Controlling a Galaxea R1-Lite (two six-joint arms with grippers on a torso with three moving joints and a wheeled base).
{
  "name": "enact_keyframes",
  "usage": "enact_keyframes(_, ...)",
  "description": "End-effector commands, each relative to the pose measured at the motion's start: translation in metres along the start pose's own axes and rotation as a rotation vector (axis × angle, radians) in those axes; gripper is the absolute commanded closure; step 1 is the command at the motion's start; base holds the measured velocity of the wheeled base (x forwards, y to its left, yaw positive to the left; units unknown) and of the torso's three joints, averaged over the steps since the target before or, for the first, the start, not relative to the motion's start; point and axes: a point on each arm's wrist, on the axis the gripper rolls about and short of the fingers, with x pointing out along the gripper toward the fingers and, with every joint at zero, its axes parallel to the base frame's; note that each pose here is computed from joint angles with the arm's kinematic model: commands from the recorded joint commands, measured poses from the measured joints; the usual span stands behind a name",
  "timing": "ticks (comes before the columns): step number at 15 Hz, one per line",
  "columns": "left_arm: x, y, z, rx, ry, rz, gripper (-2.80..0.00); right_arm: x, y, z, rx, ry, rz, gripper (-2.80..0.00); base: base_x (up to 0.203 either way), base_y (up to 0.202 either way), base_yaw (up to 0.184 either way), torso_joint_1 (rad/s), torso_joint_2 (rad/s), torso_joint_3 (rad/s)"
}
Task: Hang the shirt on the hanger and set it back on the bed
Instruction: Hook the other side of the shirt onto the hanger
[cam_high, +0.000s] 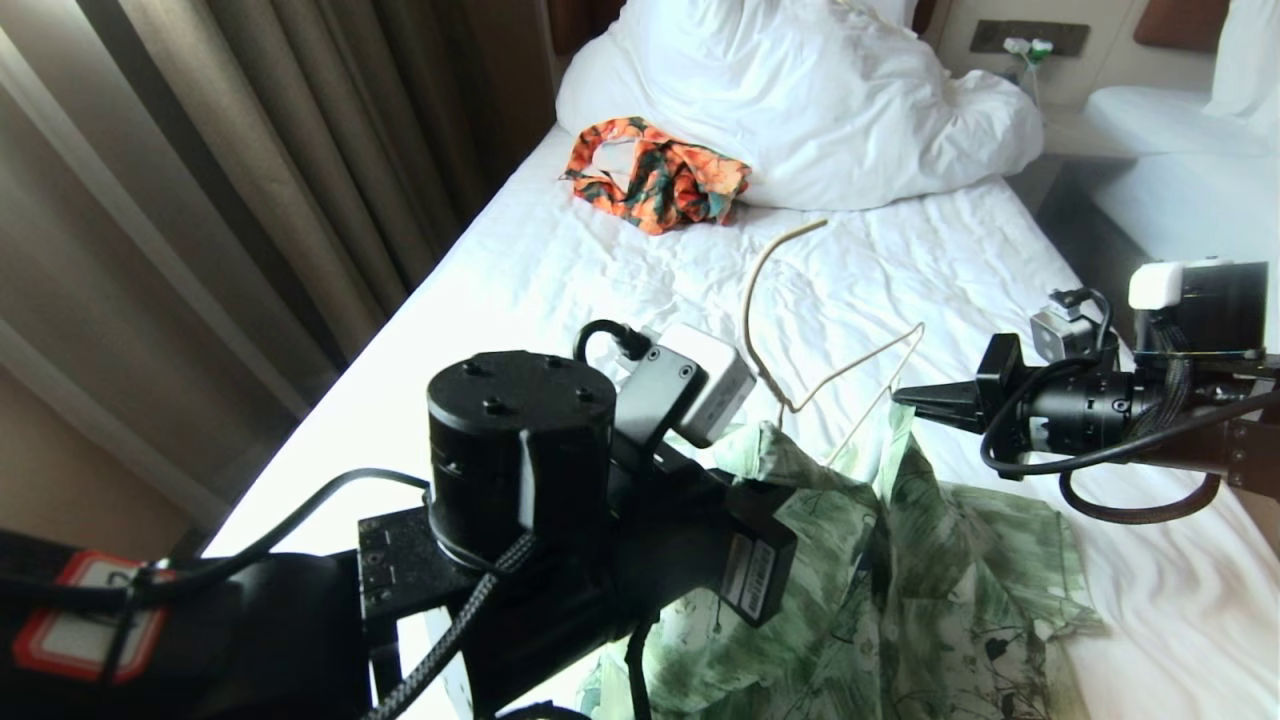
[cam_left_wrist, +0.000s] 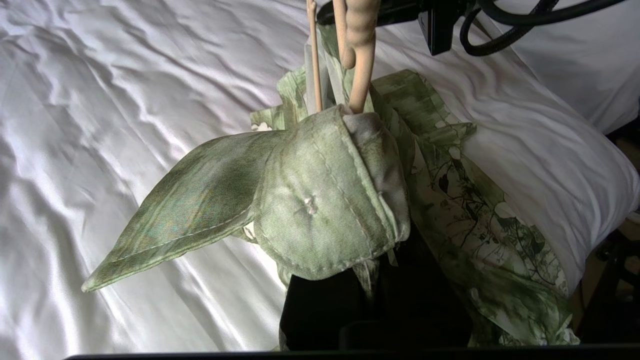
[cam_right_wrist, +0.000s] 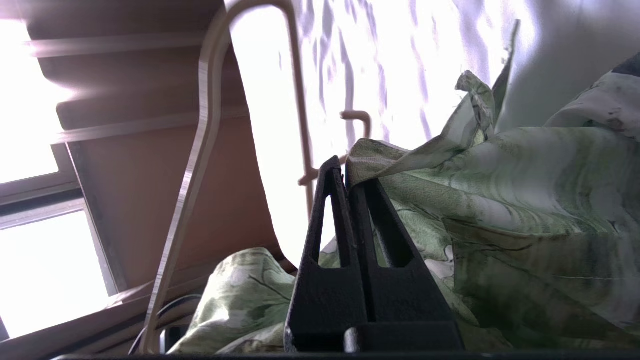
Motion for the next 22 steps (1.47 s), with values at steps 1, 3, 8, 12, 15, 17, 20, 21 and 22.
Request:
enact_keyframes(1, 0.0, -0.008, -0.009, 0.011, 0.027, -0.001, 0.0, -0.007, 0.007, 0.0, -0.01, -0.013, 0.023, 0.0, 0.0, 0.0, 0.0, 0.0, 0.0, 0.0)
enact_keyframes(3, -0.003, -0.015, -0.016, 0.022, 0.051, 0.0, 0.0, -0.013, 0.013, 0.0, -0.024, -0.026, 0.039, 0.0, 0.0, 0.0, 0.0, 0.0, 0.0, 0.0)
enact_keyframes(8, -0.011, -0.034, -0.028, 0.035, 0.087, -0.012, 0.0, -0.024, 0.028, -0.001, -0.06, -0.045, 0.079, 0.0, 0.0, 0.0, 0.0, 0.0, 0.0, 0.0)
enact_keyframes(12, -0.025, -0.037, -0.023, 0.023, 0.077, 0.026, 0.0, -0.027, 0.03, -0.001, -0.086, -0.052, 0.086, 0.0, 0.0, 0.0, 0.0, 0.0, 0.0, 0.0)
enact_keyframes(15, -0.04, -0.053, -0.026, 0.015, 0.123, -0.038, 0.0, -0.028, 0.034, 0.001, -0.104, -0.059, 0.097, 0.0, 0.0, 0.0, 0.0, 0.0, 0.0, 0.0)
enact_keyframes(17, -0.039, -0.057, -0.027, 0.012, 0.129, -0.049, 0.0, -0.03, 0.038, -0.001, -0.125, -0.061, 0.107, 0.0, 0.0, 0.0, 0.0, 0.0, 0.0, 0.0)
enact_keyframes(20, -0.037, -0.059, -0.02, 0.006, 0.113, -0.056, 0.0, -0.035, 0.051, -0.011, -0.216, -0.042, 0.146, 0.0, 0.0, 0.0, 0.0, 0.0, 0.0, 0.0)
enact_keyframes(21, -0.034, -0.06, -0.018, 0.007, 0.117, -0.059, 0.0, -0.038, 0.056, -0.015, -0.263, -0.034, 0.164, 0.0, 0.0, 0.0, 0.0, 0.0, 0.0, 0.0)
enact_keyframes(22, -0.031, -0.062, -0.016, 0.01, 0.127, -0.062, 0.0, -0.042, 0.061, -0.019, -0.302, -0.029, 0.179, 0.0, 0.0, 0.0, 0.0, 0.0, 0.0, 0.0)
